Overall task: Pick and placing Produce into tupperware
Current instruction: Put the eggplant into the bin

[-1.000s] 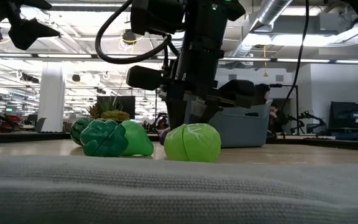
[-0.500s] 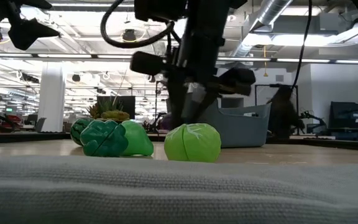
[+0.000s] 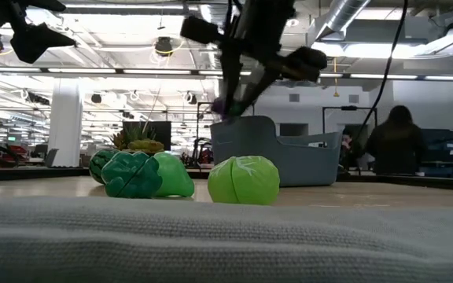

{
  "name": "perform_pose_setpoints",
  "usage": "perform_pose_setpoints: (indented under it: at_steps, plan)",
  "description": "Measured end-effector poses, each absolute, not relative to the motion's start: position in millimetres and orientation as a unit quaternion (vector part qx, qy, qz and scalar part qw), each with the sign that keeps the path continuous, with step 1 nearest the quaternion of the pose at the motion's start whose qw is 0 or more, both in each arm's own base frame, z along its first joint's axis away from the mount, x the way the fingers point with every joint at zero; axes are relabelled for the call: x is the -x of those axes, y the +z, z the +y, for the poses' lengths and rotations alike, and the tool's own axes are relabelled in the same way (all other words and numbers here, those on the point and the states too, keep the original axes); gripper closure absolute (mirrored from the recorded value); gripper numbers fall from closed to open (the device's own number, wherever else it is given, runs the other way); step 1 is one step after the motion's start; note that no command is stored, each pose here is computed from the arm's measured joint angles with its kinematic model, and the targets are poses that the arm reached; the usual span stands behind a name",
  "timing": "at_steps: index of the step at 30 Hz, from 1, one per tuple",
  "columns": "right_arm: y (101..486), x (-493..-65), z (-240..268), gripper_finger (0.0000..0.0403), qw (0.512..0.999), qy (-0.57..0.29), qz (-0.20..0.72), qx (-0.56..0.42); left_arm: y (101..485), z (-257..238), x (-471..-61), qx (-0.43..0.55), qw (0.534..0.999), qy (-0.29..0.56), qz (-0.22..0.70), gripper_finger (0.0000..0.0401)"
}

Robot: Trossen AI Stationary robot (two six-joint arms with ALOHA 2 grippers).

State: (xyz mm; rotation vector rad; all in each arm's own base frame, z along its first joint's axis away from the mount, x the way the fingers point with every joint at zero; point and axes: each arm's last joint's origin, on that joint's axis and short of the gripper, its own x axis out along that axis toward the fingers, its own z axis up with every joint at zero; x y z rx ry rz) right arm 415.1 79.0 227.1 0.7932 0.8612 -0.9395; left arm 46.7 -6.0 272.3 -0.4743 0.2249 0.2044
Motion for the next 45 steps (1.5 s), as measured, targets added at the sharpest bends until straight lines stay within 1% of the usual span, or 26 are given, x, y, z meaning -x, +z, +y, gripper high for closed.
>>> perform_pose_setpoints:
  at_steps: [7,14,20,29,38,45]
  plan:
    - [254,-404,74,0.0300,0.750,-0.438,0.351,-0.351,273,-6,-47,0.231,0.961,0.104,0.109,0.0115]
    - [268,-385,63,0.0300,0.733,-0.471,0.374,-0.317,273,-5,-47,0.229,0.961,0.113,0.105,0.0115]
    - [269,-376,43,0.0300,0.705,-0.505,0.402,-0.294,273,-5,-47,0.230,0.961,0.116,0.104,0.0115]
    - [276,-371,11,0.0300,0.694,-0.509,0.430,-0.272,273,-5,-47,0.234,0.960,0.116,0.103,0.0115]
    - [276,-365,-37,0.0300,0.673,-0.520,0.467,-0.242,273,-5,-47,0.246,0.957,0.118,0.102,0.0115]
    - [276,-359,-76,0.0300,0.657,-0.523,0.487,-0.241,273,-5,-47,0.255,0.954,0.117,0.102,0.0115]
